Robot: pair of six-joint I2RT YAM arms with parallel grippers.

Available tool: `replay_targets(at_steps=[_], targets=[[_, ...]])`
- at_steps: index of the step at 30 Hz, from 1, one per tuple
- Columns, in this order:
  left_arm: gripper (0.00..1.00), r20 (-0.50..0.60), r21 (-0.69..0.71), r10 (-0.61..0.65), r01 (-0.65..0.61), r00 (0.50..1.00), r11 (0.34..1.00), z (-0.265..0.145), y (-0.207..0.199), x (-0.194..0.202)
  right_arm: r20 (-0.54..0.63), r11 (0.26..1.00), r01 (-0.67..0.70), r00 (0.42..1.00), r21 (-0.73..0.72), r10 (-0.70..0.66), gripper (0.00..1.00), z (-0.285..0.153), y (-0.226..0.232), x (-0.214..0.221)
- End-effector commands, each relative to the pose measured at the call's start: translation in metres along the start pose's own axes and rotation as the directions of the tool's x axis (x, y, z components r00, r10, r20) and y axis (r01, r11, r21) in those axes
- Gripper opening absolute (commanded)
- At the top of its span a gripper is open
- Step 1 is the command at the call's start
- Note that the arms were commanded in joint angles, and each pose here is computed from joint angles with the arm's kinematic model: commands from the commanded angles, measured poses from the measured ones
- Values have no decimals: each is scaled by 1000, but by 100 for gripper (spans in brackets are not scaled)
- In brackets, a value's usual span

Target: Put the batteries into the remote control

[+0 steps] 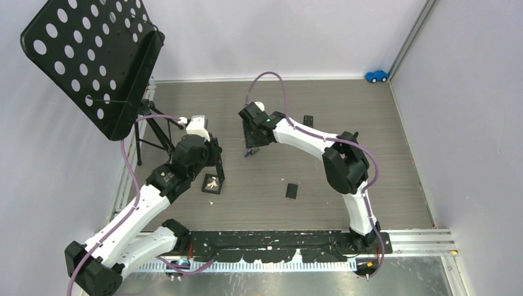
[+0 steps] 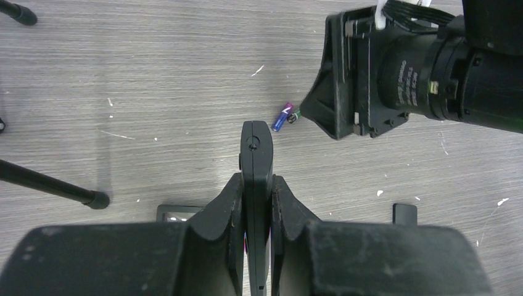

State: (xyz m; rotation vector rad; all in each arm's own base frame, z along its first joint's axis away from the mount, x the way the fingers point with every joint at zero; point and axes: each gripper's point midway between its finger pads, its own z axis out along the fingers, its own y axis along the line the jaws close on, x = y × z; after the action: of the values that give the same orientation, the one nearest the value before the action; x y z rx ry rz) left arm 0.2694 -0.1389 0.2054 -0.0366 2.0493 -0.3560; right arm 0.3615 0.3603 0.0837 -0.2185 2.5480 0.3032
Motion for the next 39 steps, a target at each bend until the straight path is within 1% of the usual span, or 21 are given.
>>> replay_targets(at_steps=[1,2,4,7,10,13,18,22,26,32,35,39], targets=[[0,49,-52,10,-7,999,999,-1,10,-13,8,870,485,874,-91,-486,54,-4,2,4],[0,57,-56,4,0,998,998,-2,11,-15,15,837,541,840,-79,-542,57,-1,-3,4],[0,71,-54,-11,15,997,998,-5,11,-18,18,769,635,772,-76,-635,60,5,-8,4],[0,83,-40,-24,28,996,999,-8,9,-22,-10,670,734,673,-112,-740,60,17,-10,11],[0,77,-32,-1,4,997,999,-10,7,-23,-19,594,791,598,-144,-801,59,26,-9,14],[0,64,-48,22,-19,998,999,-13,10,-25,-34,551,815,555,-179,-831,57,35,-8,20],[0,65,-39,22,-20,998,999,-15,9,-28,-2,523,832,532,-186,-847,56,46,-1,15],[0,59,-34,27,-25,998,999,-15,8,-30,-1,509,837,519,-200,-855,57,57,1,13],[0,51,-34,31,-30,998,999,-15,8,-28,0,501,813,525,-298,-851,57,62,4,21],[0,37,9,37,-37,999,999,-14,0,-26,24,480,803,520,-354,-854,56,70,11,27],[0,25,31,41,-42,999,999,-12,-4,-24,17,480,802,519,-356,-854,55,76,9,30],[0,10,53,48,-49,999,997,-10,-8,-21,-18,499,792,527,-351,-850,51,74,3,35]])
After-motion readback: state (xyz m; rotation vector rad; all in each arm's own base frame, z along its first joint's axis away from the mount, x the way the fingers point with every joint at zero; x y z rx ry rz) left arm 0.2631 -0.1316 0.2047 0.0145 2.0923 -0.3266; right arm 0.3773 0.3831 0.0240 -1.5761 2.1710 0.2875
